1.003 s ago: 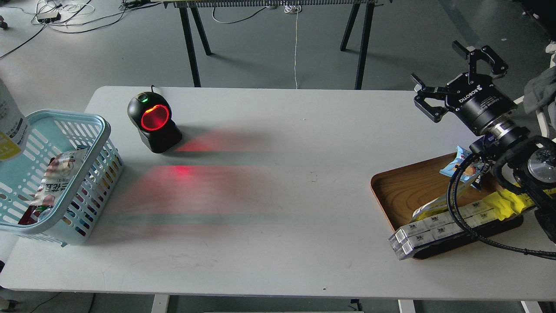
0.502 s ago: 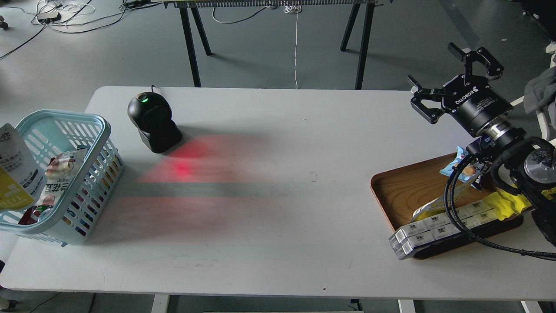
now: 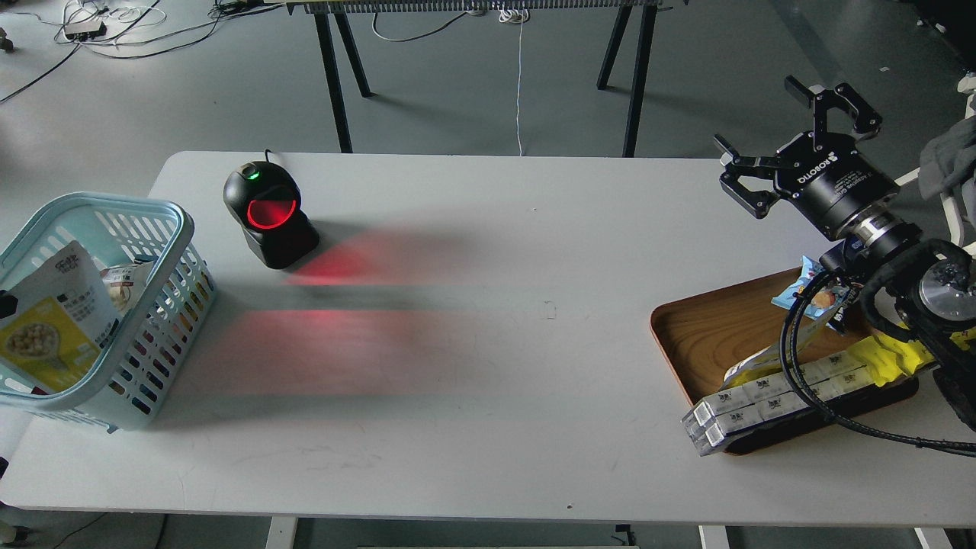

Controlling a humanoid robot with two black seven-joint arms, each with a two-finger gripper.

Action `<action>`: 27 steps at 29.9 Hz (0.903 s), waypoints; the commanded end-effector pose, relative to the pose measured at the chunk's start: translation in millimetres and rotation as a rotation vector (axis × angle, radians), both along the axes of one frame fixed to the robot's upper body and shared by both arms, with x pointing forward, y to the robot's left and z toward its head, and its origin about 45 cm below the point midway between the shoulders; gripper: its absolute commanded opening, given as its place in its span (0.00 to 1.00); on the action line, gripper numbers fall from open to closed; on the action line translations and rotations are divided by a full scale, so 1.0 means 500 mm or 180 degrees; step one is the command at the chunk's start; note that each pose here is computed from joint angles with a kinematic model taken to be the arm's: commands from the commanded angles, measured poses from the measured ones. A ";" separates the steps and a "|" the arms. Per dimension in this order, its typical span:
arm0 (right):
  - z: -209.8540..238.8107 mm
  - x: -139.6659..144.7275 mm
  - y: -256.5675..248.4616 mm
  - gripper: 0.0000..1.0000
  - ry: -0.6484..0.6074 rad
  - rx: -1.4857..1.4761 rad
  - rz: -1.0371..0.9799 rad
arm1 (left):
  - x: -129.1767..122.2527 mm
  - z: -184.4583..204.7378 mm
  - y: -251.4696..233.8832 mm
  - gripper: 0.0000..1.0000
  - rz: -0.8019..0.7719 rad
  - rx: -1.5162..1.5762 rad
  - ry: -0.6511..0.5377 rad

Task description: Scan snack and place in basket

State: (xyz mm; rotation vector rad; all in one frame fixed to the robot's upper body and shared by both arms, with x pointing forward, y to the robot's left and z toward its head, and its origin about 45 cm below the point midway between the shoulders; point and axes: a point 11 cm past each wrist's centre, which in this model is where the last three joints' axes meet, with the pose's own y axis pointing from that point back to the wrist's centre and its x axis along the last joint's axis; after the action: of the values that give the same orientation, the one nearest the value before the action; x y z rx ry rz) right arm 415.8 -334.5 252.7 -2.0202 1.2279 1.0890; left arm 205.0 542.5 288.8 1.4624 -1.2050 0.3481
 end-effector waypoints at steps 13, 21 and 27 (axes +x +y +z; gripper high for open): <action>0.008 0.005 0.003 0.96 -0.0027 -0.0036 0.0014 | 0.077 0.186 0.010 0.91 0.0068 0.0051 -0.0884; 0.027 0.016 0.003 0.96 -0.0035 -0.0084 -0.0012 | 0.204 0.409 -0.047 0.92 0.0382 -0.1214 -0.1939; 0.034 0.020 0.000 0.96 -0.0033 -0.0106 -0.0035 | 0.312 0.414 -0.126 0.95 0.0847 -0.3175 -0.1586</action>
State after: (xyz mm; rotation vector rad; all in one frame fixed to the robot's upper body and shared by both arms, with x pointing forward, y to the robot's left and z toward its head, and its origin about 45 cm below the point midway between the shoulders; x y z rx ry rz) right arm 425.2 -333.8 268.0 -2.0385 1.2555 1.0614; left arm 341.2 491.5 500.9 0.8479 -1.2015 1.2441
